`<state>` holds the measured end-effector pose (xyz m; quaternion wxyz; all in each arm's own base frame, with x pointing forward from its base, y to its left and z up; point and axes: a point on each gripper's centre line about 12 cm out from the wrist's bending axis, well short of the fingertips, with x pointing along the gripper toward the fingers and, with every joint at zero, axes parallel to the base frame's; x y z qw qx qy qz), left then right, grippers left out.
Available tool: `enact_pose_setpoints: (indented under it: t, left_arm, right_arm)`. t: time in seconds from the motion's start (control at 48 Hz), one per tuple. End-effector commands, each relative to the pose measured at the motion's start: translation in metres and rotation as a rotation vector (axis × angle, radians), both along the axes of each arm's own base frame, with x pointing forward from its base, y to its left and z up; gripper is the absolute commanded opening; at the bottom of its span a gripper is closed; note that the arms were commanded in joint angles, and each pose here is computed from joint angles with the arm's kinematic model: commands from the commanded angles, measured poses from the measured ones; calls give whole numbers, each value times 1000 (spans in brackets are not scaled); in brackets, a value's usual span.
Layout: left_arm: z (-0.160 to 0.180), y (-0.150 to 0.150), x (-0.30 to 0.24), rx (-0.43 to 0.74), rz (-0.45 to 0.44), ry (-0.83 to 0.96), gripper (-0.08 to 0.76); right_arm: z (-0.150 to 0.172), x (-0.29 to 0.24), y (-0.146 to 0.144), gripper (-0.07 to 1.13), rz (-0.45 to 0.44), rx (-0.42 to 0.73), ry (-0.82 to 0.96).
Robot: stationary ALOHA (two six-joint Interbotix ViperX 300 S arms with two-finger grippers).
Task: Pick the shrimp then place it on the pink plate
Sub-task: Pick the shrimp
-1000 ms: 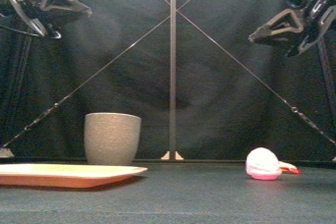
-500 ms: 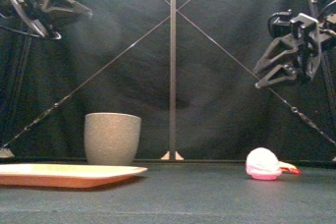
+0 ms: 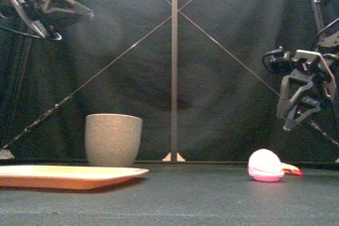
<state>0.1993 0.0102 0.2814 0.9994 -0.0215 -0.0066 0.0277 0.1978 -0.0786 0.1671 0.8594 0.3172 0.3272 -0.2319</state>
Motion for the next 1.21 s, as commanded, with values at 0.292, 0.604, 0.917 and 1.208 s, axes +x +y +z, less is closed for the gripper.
enact_pose_setpoints:
  t: [0.292, 0.604, 0.917, 1.208]
  left_arm:
    - [6, 1, 2, 7, 6, -18, 23]
    - [5, 2, 1, 7, 7, -15, 23]
    - [1, 2, 1, 6, 7, -6, 23]
    - [0, 2, 1, 6, 9, -4, 23]
  right_arm:
    - [-11, 5, -17, 882, -61, 48, 68]
    - [-33, 26, -28, 882, -46, 90, 177]
    - [-48, 33, -33, 873, -60, 99, 210]
    - [-58, 38, -35, 871, -60, 115, 242]
